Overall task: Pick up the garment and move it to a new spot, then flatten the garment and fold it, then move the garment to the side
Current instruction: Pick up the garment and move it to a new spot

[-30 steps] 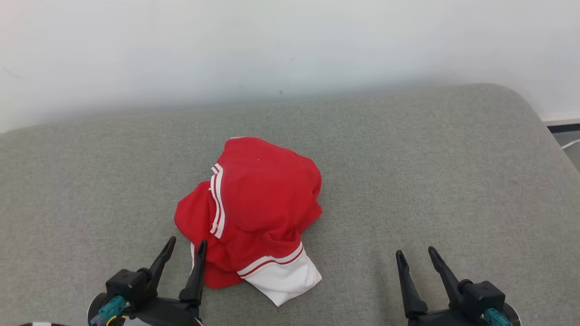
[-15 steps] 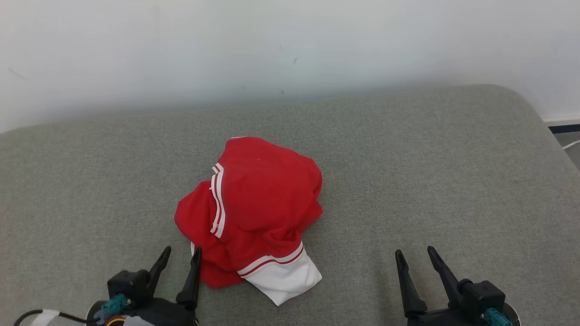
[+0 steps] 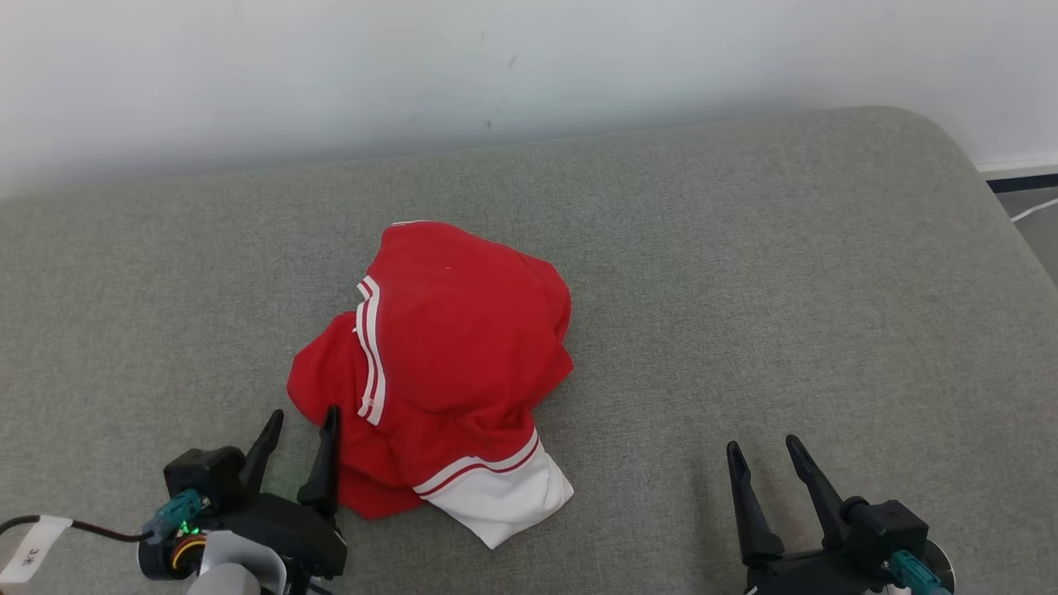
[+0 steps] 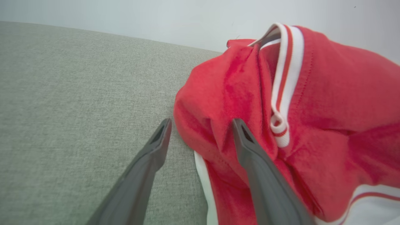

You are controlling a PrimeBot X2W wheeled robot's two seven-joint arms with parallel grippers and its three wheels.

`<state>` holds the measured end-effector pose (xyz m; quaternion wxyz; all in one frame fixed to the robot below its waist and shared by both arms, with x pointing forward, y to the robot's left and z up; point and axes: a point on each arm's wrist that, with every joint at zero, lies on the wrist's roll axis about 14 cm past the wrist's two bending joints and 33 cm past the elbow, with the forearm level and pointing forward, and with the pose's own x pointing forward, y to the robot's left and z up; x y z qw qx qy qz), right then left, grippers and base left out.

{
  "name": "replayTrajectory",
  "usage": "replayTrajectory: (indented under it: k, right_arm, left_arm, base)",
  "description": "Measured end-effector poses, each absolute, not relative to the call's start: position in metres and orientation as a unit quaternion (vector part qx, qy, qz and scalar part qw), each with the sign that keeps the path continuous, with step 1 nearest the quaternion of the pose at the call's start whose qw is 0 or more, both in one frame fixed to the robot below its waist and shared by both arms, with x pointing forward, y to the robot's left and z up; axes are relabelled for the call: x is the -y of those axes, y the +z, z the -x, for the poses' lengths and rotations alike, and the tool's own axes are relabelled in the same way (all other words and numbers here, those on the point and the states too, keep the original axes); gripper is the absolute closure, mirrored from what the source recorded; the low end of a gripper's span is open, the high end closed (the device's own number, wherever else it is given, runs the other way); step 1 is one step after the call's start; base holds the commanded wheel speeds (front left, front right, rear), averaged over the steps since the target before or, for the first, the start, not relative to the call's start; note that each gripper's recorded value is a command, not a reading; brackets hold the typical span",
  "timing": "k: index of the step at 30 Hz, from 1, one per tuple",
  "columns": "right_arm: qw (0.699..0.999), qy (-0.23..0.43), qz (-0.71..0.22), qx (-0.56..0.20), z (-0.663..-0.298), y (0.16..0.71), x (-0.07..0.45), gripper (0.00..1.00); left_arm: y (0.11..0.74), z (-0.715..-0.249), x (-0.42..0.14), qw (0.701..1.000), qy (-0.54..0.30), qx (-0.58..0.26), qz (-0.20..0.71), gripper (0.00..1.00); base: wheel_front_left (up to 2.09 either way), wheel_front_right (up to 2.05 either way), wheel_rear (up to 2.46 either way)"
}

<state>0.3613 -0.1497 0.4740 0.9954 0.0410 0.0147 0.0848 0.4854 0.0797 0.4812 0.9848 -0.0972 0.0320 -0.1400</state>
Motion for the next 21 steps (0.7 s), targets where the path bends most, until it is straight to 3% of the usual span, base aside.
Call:
replayTrajectory:
  k: [11, 12, 14, 21]
  right_arm:
    - [0.994, 0.099, -0.044, -0.015, -0.37, 0.474, 0.139, 0.0]
    - [0.994, 0.1, -0.044, -0.016, -0.371, 0.473, 0.139, 0.0]
    - [0.994, 0.099, -0.044, -0.015, -0.372, 0.474, 0.139, 0.0]
    - [0.995, 0.089, -0.046, -0.016, -0.371, 0.473, 0.145, 0.0]
  left_arm:
    - [0.477, -0.48, -0.039, 0.966, -0.194, -0.053, 0.162, 0.03]
    - [0.479, -0.483, -0.041, 0.967, -0.195, -0.05, 0.157, 0.18]
    - [0.484, -0.489, -0.045, 0.968, -0.196, -0.042, 0.15, 1.0]
    - [0.526, -0.495, -0.048, 0.969, -0.213, 0.027, 0.12, 1.0]
  base:
    - [0.0, 0.0, 0.0]
    - [0.0, 0.0, 0.0]
    - [0.0, 0.0, 0.0]
    - [0.0, 0.0, 0.0]
